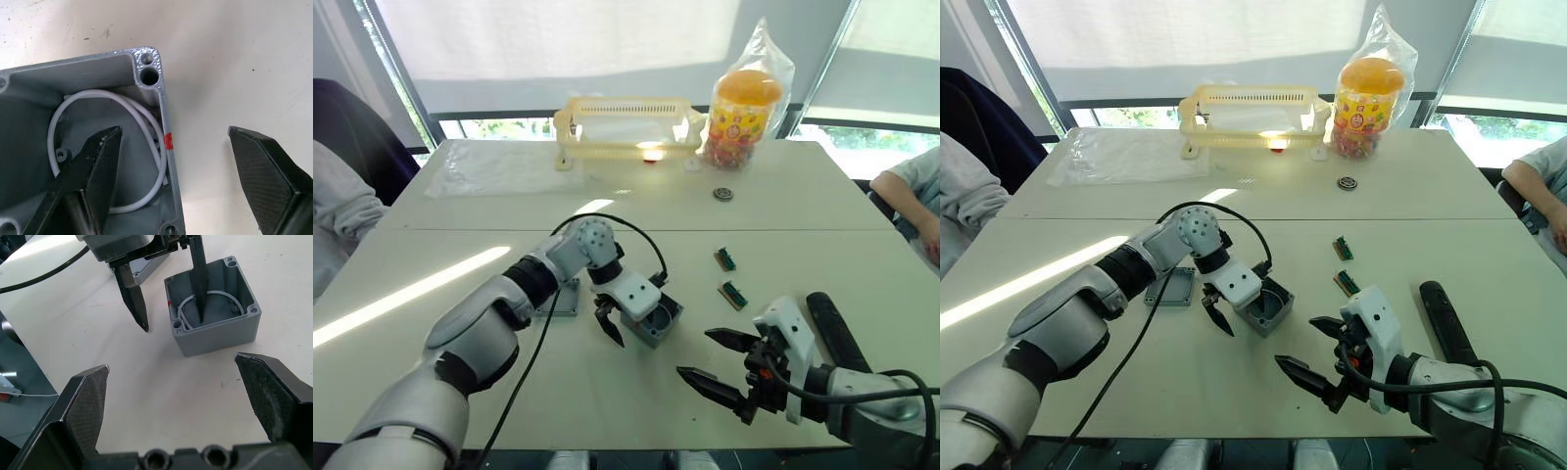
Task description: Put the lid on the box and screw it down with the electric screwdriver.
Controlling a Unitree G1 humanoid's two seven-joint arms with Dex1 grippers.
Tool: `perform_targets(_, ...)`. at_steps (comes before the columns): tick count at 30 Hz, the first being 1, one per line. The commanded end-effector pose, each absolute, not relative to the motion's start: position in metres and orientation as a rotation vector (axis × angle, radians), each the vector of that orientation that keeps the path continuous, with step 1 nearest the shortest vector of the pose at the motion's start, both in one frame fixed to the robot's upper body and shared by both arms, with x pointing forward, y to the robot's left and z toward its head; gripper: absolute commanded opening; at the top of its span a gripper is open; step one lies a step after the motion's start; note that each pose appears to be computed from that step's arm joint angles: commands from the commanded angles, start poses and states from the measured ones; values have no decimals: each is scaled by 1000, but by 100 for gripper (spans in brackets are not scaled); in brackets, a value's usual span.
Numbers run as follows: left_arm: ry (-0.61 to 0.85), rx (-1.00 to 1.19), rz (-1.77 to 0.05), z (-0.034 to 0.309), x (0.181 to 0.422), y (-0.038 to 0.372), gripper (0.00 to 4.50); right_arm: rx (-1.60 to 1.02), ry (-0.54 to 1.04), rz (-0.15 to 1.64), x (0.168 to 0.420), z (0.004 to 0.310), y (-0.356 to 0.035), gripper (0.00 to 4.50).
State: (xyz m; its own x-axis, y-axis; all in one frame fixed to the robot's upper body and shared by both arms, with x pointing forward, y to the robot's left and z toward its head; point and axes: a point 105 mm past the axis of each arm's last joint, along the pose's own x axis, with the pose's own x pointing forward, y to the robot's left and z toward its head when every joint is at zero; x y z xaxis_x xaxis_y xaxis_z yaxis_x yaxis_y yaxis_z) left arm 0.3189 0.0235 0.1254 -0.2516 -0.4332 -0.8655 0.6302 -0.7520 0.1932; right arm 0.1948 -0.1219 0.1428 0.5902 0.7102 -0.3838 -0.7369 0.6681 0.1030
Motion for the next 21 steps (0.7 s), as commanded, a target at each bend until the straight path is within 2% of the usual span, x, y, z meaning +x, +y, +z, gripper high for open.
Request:
perform_targets(1, 132, 1337, -1888, 191, 335, 27, 323, -85, 371, 885, 195, 157, -121, 450)
perform_targets(3, 133, 1197, -1782, 230, 338, 41, 323, -92, 340, 916, 199, 170, -124, 450)
perform_targets(5, 159, 1044, -1674, 254, 344, 59, 323, -105, 301, 947, 203, 185, -127, 450)
perform_targets(8, 203, 824, -1430, 268, 359, 94, 323, -132, 262, 1014, 207, 203, -128, 450)
perform_targets(9, 249, 716, -1281, 268, 368, 111, 323, -145, 250, 1053, 209, 209, -126, 450)
perform_targets(13, 451, 444, -822, 250, 379, 165, 323, -198, 240, 1168, 216, 220, -121, 450)
perform_targets(16, 663, 303, -508, 214, 364, 208, 323, -265, 255, 1244, 223, 219, -117, 450)
perform_targets(18, 743, 221, -417, 195, 348, 216, 323, -304, 265, 1278, 229, 216, -115, 450)
perform_targets(21, 788, 170, -360, 178, 340, 219, 323, -334, 269, 1318, 234, 211, -109, 450)
